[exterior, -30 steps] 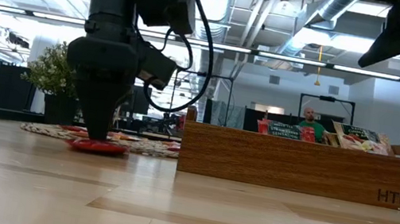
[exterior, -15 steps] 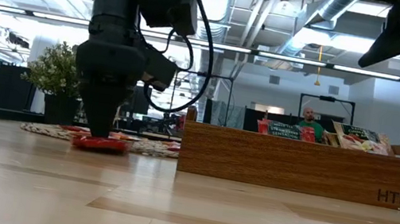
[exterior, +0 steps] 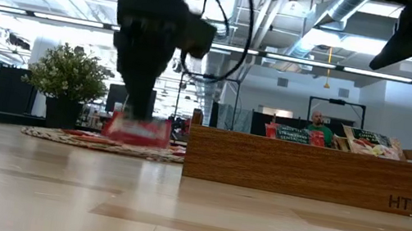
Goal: Pick & Place Tea
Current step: Put the bottom red tea bag into the middle slot of the wooden organizer
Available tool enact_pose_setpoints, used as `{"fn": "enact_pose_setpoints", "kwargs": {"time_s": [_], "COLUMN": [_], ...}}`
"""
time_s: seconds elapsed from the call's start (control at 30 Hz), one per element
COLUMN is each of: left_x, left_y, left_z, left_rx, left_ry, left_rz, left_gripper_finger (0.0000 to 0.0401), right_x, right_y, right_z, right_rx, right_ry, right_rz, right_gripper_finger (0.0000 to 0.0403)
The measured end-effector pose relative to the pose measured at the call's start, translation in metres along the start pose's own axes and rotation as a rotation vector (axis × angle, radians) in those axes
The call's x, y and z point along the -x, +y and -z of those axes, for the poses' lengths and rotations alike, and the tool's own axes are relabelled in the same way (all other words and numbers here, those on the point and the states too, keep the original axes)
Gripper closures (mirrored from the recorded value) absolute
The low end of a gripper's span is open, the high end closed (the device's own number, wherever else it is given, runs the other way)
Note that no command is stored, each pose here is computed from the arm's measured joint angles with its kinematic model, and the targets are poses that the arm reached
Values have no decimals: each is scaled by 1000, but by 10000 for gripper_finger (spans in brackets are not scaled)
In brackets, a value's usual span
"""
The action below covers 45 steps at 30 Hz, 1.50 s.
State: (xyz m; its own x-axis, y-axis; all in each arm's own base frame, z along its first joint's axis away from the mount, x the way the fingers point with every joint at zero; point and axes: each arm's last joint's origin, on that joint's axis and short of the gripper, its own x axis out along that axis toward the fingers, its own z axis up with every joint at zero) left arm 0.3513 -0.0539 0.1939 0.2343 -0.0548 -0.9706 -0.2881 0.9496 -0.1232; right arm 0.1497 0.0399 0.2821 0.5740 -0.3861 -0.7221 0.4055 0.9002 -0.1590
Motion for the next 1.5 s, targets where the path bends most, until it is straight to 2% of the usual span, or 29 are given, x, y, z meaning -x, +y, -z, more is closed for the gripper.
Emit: {"fn": "enact_pose_setpoints", "kwargs": {"time_s": [0.3, 0.53, 0.7, 0.77, 0.93, 1.03, 1.17, 1.3, 1.5], "left_x": [51, 79, 96, 100, 110, 115, 117, 118, 118], "left_y": [-19, -31, -40, -42, -46, -48, -53, -56, -56], "left_z": [-12, -28, -37, -38, -47, -51, -53, -52, -50], "left_rx": [-95, -108, -174, -208, -224, -239, -258, -257, -253], "left_ry": [-62, -230, -344, -371, -468, -525, -568, -593, -593], "left_rz": [-174, -206, -234, -252, -268, -283, -299, -323, -374], "left_gripper_finger": [401, 401, 401, 401, 401, 401, 401, 401, 401], "right_x": [0, 0, 0, 0, 2, 0, -14, -34, -54], "right_y": [0, 0, 3, 6, 20, 24, 27, 26, 31], "right_z": [0, 0, -5, -10, -33, -48, -60, -65, -78], "right_rx": [0, -2, -51, -79, -69, -76, -77, -82, -84], "right_ry": [0, -1, -41, -78, -220, -314, -335, -271, -262], "right_rz": [1, 0, -29, -76, -304, -371, -421, -451, -623], "right_gripper_finger": [332, 332, 332, 332, 332, 328, 302, 255, 184]}}
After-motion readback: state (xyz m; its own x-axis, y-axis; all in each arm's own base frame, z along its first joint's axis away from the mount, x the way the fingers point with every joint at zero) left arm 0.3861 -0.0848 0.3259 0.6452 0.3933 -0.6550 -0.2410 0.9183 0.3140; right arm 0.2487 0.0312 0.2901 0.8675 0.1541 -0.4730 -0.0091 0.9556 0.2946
